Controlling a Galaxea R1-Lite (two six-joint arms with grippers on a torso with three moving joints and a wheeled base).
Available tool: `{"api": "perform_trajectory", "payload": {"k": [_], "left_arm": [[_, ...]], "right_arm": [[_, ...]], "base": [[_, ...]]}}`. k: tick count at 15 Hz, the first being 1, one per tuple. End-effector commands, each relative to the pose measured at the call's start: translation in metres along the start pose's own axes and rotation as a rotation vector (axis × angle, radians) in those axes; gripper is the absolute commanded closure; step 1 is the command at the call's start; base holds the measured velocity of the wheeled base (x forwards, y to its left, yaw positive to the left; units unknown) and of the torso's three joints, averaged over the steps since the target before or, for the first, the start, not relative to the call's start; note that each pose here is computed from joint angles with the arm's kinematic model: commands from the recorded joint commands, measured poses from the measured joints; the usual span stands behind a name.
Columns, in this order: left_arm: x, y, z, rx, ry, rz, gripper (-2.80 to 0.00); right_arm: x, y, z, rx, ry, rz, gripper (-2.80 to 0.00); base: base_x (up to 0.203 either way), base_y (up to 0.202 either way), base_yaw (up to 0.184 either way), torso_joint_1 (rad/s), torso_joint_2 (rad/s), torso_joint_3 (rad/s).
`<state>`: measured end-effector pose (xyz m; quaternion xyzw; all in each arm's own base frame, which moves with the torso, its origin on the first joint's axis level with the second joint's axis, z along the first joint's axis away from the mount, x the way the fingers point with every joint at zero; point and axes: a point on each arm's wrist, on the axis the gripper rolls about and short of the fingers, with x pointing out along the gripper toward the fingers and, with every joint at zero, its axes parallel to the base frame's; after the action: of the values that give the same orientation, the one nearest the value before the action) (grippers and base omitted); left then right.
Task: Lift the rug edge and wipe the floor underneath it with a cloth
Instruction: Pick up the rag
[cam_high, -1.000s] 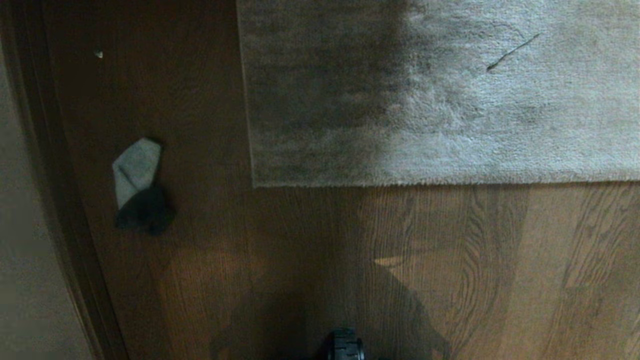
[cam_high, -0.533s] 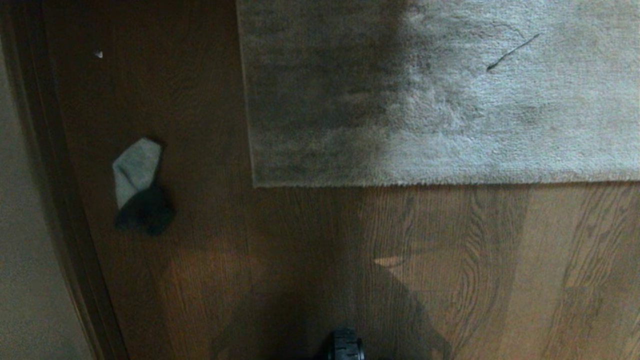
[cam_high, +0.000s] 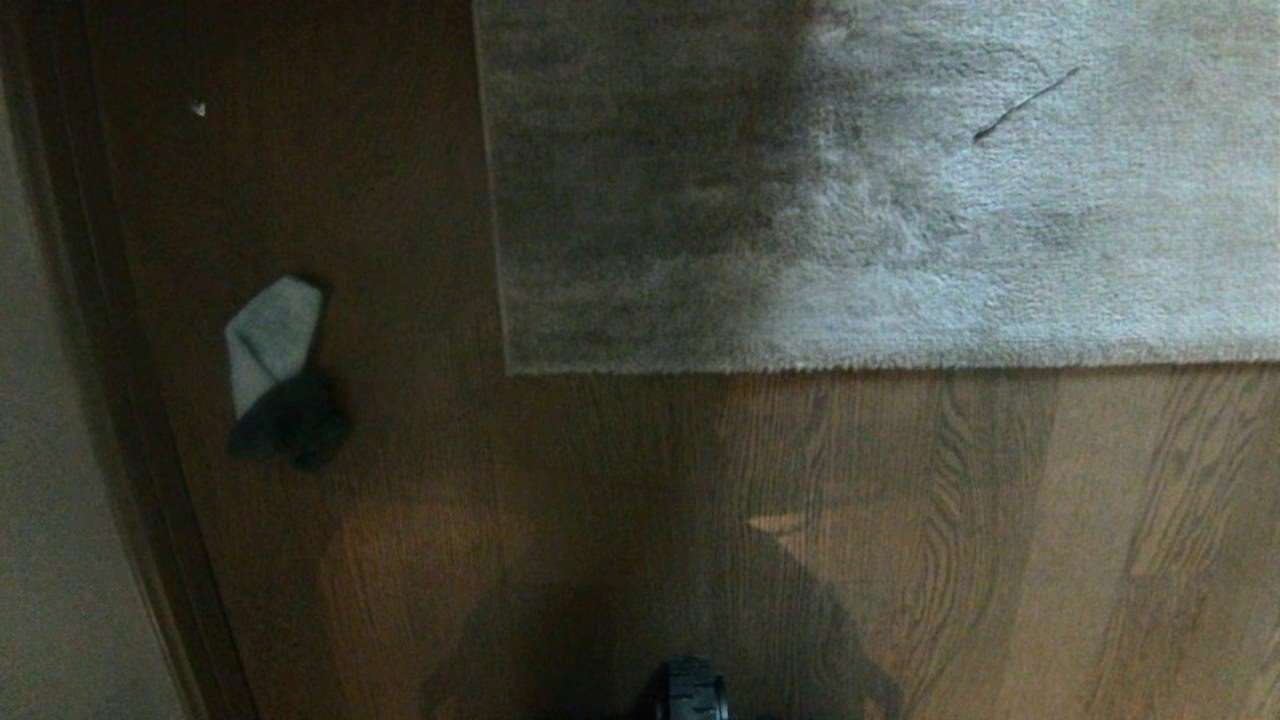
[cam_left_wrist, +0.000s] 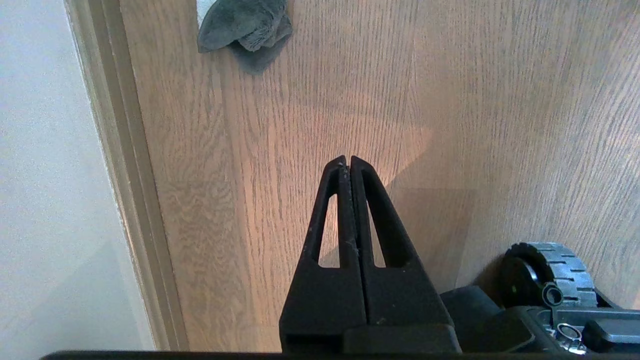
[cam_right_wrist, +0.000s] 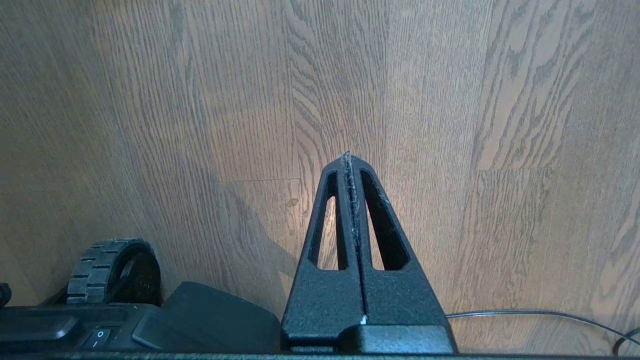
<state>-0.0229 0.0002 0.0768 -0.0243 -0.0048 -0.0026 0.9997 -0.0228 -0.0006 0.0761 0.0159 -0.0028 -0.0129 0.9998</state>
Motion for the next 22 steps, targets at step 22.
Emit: {"api": "perform_trajectory", "payload": {"k": [22], "left_arm": [[0.044, -0.001, 0.025, 0.028, 0.464, 0.007, 0.0]], "right_arm": [[0.0, 0.0, 0.0, 0.001, -0.001, 0.0, 0.0]], "base": [[0.0, 0.0, 0.0, 0.0, 0.0, 0.0]]}}
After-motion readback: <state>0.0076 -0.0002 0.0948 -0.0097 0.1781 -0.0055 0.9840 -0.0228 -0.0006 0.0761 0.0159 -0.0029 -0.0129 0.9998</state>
